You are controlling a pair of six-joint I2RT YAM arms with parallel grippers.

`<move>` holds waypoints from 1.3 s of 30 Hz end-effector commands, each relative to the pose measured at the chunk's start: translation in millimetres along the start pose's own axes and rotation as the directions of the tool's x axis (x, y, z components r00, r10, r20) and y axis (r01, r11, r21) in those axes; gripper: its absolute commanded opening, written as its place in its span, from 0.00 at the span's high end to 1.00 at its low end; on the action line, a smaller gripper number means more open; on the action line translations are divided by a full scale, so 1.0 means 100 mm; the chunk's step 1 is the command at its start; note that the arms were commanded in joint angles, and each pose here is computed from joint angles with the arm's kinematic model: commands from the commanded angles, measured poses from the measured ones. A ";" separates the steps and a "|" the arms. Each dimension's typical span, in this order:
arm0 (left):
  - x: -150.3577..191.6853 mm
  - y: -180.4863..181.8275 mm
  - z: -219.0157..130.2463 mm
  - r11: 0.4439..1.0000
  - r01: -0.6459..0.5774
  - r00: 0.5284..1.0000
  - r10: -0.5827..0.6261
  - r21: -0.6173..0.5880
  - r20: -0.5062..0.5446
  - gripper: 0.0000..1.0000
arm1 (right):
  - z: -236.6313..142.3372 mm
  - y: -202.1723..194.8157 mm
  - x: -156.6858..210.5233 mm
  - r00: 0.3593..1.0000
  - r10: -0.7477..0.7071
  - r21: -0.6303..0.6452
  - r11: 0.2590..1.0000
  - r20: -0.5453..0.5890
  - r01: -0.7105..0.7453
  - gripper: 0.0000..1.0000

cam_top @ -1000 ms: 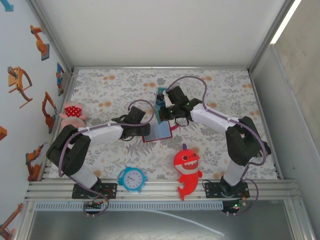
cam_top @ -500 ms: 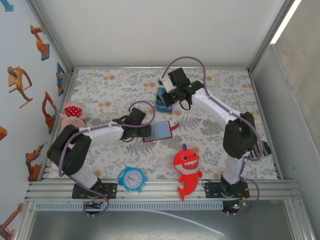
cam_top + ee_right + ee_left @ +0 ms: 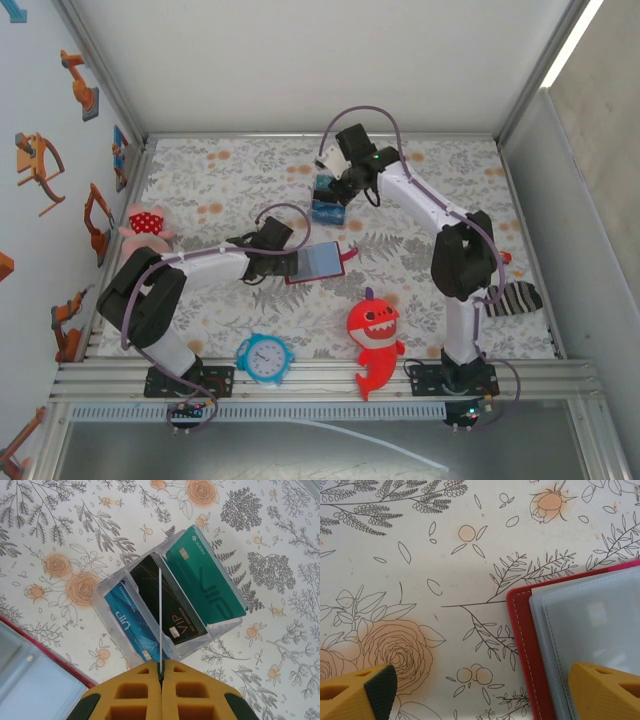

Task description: Take the credit cards out of the card holder

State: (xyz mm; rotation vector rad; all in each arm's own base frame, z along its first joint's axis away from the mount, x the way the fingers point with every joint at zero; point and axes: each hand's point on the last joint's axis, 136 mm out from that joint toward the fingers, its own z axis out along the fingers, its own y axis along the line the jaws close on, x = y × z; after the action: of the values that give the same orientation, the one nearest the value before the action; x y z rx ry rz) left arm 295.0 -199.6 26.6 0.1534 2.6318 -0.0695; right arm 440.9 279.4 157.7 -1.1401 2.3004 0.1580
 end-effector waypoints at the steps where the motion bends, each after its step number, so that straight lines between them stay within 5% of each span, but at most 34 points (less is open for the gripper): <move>1: 0.09 0.11 0.04 0.997 -0.042 0.998 0.039 -0.071 -0.040 0.10 | 0.02 -0.05 0.03 0.997 -0.070 -0.003 0.998 -0.035 0.070 1.00; 25: -0.11 0.02 -0.27 1.000 0.007 1.000 -0.007 0.006 0.027 0.10 | 0.41 -0.20 0.08 0.966 -0.194 -0.011 0.981 -0.174 0.195 1.00; 39: -0.13 0.05 -0.36 1.000 0.021 0.999 -0.021 0.012 0.050 0.10 | 0.38 -0.33 -0.05 0.970 -0.190 0.037 0.980 -0.154 0.198 1.00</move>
State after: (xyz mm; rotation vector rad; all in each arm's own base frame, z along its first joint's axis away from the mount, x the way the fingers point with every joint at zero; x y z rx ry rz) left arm 296.3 -196.8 63.3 0.1300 2.5703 -0.1015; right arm 478.7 281.4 134.0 -1.3807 2.2808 -0.0331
